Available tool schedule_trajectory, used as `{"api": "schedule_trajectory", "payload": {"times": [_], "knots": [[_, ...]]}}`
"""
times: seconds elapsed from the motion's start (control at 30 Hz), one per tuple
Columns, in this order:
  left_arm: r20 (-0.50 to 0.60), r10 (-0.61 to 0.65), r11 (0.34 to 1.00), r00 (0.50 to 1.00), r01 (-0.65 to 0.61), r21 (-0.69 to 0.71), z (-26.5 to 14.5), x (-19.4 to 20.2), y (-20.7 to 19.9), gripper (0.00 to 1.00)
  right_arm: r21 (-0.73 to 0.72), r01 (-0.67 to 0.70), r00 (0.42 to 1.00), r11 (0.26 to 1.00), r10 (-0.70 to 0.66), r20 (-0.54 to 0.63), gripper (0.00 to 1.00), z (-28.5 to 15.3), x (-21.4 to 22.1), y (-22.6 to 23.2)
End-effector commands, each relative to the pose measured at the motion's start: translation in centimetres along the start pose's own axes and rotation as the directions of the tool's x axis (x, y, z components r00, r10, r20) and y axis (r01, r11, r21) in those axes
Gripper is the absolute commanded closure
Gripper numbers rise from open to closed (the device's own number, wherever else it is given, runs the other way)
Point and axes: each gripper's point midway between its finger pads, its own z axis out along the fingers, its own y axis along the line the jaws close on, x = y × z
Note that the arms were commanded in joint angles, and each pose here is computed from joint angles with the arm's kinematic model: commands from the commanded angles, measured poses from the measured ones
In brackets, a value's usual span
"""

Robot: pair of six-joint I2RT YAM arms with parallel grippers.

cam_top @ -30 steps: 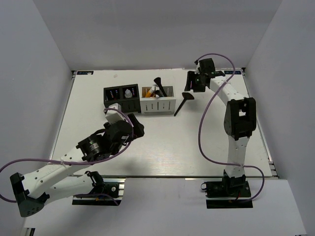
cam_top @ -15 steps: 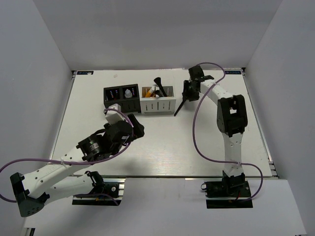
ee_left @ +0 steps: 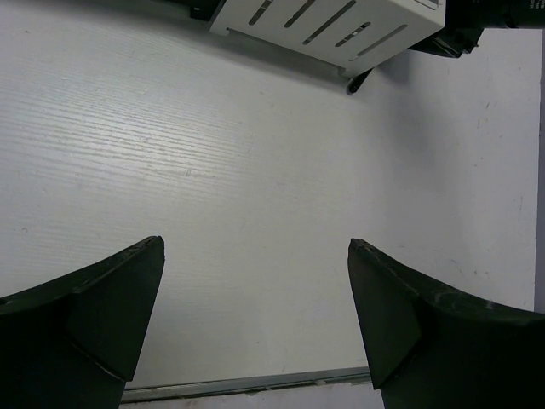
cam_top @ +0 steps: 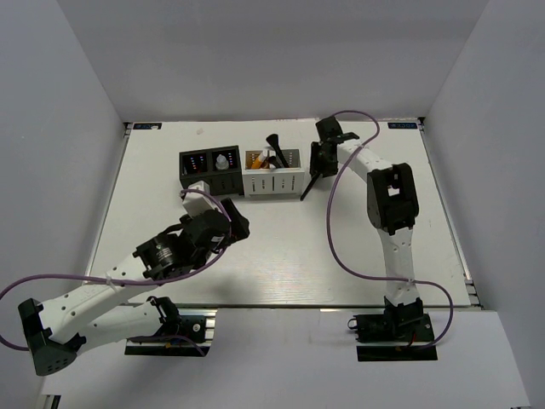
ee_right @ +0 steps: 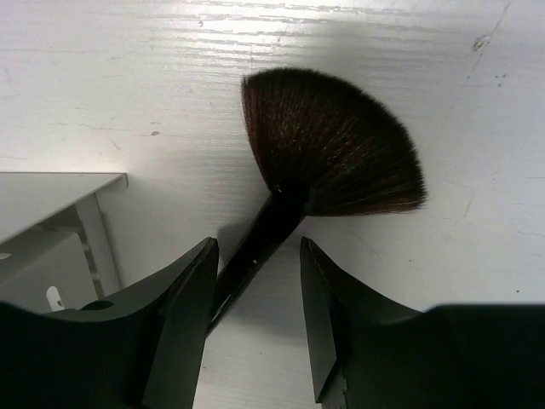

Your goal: Organize the makeup

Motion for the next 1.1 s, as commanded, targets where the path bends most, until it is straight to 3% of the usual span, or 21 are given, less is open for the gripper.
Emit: {"api": "schedule_trajectory", "payload": {"times": [0.0,0.23,0.53,0.73,0.8,0.83,0.87,0.97,1.07], "knots": [[0.007,-0.013,1.000,1.000,0.013,-0.010,-0.3,0.0,0.7,0.02,0.052,0.004,1.000,0.999,-0.004,0.015,0.51,0.2,-0.3,-0.9],[0.013,-0.015,1.000,1.000,0.015,-0.015,-0.4,0.0,1.0,0.02,0.095,0.036,0.999,0.995,-0.032,-0.043,0.55,0.3,2.4,-2.0],[0.026,-0.037,0.999,0.999,0.037,-0.006,-1.0,-0.4,1.3,0.02,0.214,0.082,0.994,0.973,-0.063,-0.094,0.65,-0.8,4.0,-7.8],[0.015,-0.030,1.000,0.999,0.030,0.000,-0.8,-0.2,1.0,0.02,0.076,0.177,0.982,0.981,-0.171,-0.083,0.81,-0.8,1.8,-7.7],[0.016,-0.025,1.000,1.000,0.025,0.004,-0.7,-0.3,0.7,0.02,-0.009,0.203,0.978,0.979,-0.204,-0.048,0.86,-1.1,0.3,-6.2],[0.017,-0.025,1.000,1.000,0.025,0.006,-0.7,-0.4,0.6,0.02,-0.048,0.224,0.973,0.973,-0.226,-0.049,0.97,-1.2,0.2,-5.7],[0.019,-0.027,1.000,0.999,0.027,0.011,-0.9,-0.6,0.4,0.02,-0.103,0.249,0.967,0.963,-0.254,-0.037,1.00,-1.4,-0.2,-5.0],[0.020,-0.025,1.000,0.999,0.025,0.012,-0.9,-0.8,0.3,0.02,-0.205,0.313,0.950,0.927,-0.302,0.082,1.00,-4.0,-3.4,-2.5],[0.022,-0.029,0.999,0.999,0.029,0.018,-0.9,-0.8,0.1,0.02,-0.309,0.434,0.889,0.846,-0.349,0.295,1.00,-8.3,-6.7,0.8]]}}
